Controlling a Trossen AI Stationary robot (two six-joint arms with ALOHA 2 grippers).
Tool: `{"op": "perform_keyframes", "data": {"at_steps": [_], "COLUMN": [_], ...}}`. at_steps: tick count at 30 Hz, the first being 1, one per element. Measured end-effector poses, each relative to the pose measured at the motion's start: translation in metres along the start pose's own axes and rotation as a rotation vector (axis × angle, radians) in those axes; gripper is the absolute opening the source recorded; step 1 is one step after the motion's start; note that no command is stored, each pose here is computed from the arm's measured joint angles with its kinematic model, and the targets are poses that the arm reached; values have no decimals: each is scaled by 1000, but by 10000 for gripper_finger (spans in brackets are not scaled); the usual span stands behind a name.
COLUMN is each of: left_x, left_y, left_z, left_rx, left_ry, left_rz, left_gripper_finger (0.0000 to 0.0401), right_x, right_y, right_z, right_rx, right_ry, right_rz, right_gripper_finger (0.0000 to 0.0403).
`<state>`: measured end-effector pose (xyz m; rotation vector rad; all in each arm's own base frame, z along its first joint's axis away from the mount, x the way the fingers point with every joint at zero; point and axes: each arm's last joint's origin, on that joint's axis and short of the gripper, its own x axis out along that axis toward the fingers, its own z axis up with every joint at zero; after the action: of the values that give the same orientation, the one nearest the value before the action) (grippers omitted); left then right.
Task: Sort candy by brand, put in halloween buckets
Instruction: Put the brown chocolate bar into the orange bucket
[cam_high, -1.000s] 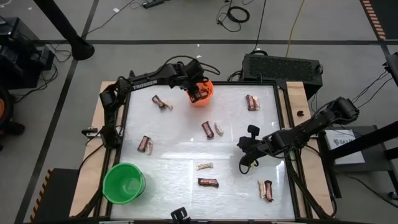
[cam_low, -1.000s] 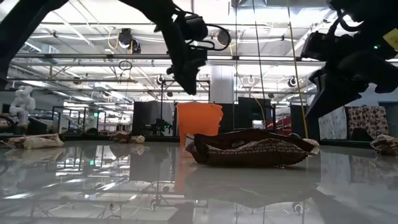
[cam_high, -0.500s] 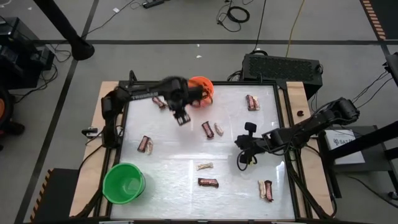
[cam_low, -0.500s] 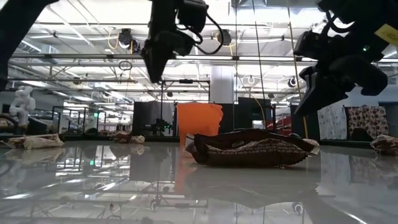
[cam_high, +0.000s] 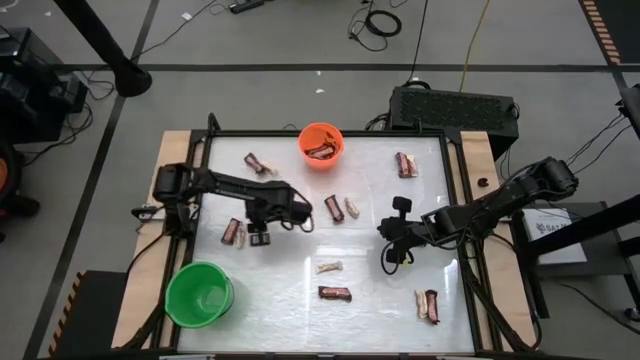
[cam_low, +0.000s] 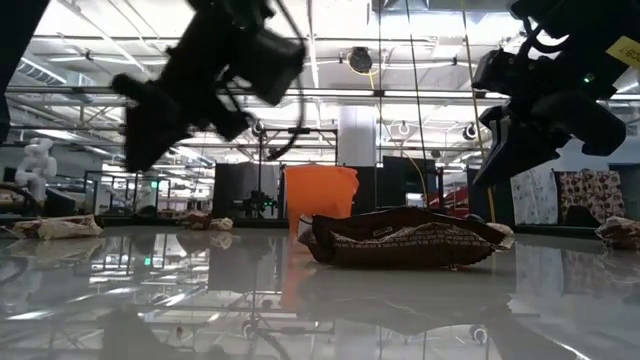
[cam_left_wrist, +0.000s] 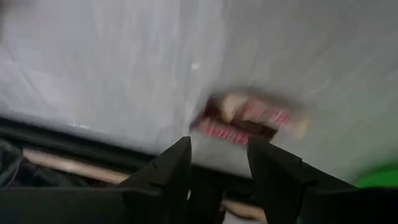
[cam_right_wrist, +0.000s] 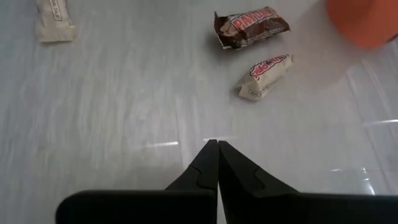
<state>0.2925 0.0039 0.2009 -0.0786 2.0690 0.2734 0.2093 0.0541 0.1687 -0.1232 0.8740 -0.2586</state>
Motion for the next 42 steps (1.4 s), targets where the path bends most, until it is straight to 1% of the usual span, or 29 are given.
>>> {"op": "perform_keyframes", "data": {"at_steps": [5, 7, 9, 11, 14, 16, 18, 26, 31, 35, 38, 42], "left_x": [23, 28, 34, 39, 49, 55, 61, 62, 64, 74, 81, 81], "left_y": [5, 9, 14, 16, 17, 17, 17, 17, 18, 20, 22, 24], "left_z": [-13, -17, -21, -21, -22, -20, -20, -19, -17, -15, -17, -15], "left_rx": [6, -8, -22, -30, -36, -42, -35, -37, -31, -37, -47, -55], "left_ry": [-36, -69, -71, -91, -71, -94, -86, -106, -116, -123, -104, -118], "left_rz": [-14, -14, -4, -9, -14, -20, -19, -6, -38, -69, -73, -78], "left_gripper_finger": [164, 164, 164, 164, 164, 164, 164, 164, 164, 164, 164, 159], "right_x": [0, 0, 0, 0, 0, 0, 0, 0, 0, 0, 0, 0], "right_y": [1, 1, 1, 1, 1, 2, 2, 2, 2, 2, 2, 2], "right_z": [4, 5, 6, 6, 6, 6, 6, 6, 6, 6, 6, 6], "right_rx": [-12, -22, -20, -20, -17, -15, -2, 11, 34, 36, 36, 31], "right_ry": [-34, -45, -54, -53, -56, -56, -55, -49, -47, -47, -47, -48], "right_rz": [8, 11, 14, 13, 14, 14, 15, 43, 44, 44, 44, 42], "right_gripper_finger": [0, 0, 0, 0, 0, 0, 0, 0, 0, 0, 0, 0]}}
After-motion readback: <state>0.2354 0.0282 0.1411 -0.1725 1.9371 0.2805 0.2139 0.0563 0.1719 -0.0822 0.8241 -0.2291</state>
